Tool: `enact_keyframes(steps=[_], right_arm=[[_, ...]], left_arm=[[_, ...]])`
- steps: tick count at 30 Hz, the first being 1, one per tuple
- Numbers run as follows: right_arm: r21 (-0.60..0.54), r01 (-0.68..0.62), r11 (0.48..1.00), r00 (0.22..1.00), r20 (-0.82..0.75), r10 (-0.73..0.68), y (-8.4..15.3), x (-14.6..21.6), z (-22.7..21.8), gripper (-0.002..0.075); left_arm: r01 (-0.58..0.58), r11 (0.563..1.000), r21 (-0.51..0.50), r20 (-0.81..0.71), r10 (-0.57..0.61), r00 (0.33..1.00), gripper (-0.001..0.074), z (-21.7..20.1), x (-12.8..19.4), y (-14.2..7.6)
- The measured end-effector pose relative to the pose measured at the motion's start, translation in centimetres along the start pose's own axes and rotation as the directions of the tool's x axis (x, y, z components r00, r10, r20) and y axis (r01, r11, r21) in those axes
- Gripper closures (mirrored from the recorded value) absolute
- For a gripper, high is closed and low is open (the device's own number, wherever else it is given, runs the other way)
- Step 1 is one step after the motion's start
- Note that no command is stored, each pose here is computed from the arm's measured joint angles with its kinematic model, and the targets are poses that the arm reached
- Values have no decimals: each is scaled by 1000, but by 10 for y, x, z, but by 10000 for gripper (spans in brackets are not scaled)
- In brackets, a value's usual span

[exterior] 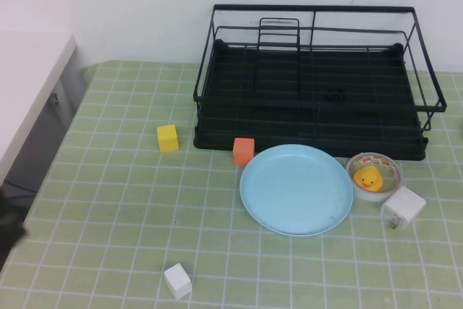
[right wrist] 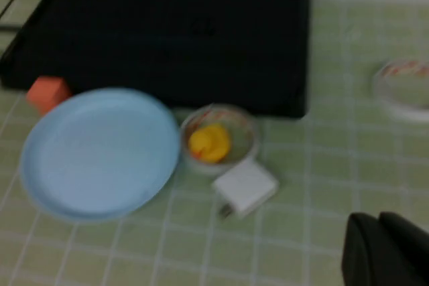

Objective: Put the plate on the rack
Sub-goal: Pick up the plate from the table

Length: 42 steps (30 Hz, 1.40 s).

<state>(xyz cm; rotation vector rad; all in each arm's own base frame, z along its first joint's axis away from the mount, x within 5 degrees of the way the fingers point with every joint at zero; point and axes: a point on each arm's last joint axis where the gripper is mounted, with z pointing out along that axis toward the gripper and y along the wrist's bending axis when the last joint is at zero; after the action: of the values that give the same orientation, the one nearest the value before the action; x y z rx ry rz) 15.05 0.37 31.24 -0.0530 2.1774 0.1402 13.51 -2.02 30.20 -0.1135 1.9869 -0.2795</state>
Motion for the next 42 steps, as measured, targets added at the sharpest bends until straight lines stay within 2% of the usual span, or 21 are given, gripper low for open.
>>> enact_keyframes(steps=[2,5,8,12,14,19,23,25,29,32,37,42], right_arm=[[-111,-13,994,992,-125,-1,4,2,30,728],[-252,-108,962,965,-260,40,7,9,77,728],[-350,-192,917,940,-334,70,13,19,119,727],[-377,-270,886,908,-406,103,31,37,165,727],[-371,-252,894,897,-435,72,46,48,183,727],[-392,-210,895,870,-493,-12,79,66,213,727],[-334,-264,905,849,-526,54,81,67,234,714],[-308,-284,908,843,-531,83,79,66,240,673],[-271,-327,905,832,-537,140,76,63,248,505],[-250,-338,907,829,-535,162,75,61,257,414],[-166,-426,889,783,-561,270,74,65,281,372],[-166,-472,866,746,-599,292,79,69,303,372]], left_arm=[[49,999,-22,-137,-52,989,736,14,11,1],[131,990,-54,-311,-141,940,736,32,26,1],[222,972,-74,-407,-233,883,736,45,36,-1],[268,961,-64,-445,-268,854,736,51,39,-5],[281,958,-51,-446,-274,852,736,50,39,-6],[268,963,11,-391,-242,888,737,37,32,-10],[200,976,80,-299,-168,939,736,16,24,-12],[170,979,111,-243,-139,960,736,3,20,-13],[96,982,162,-135,-74,988,736,-20,15,-15],[36,982,184,-65,-25,998,736,-33,14,-15],[18,982,187,-3,-17,1000,736,-40,15,-14],[38,986,165,31,-43,999,737,-30,27,-8]])
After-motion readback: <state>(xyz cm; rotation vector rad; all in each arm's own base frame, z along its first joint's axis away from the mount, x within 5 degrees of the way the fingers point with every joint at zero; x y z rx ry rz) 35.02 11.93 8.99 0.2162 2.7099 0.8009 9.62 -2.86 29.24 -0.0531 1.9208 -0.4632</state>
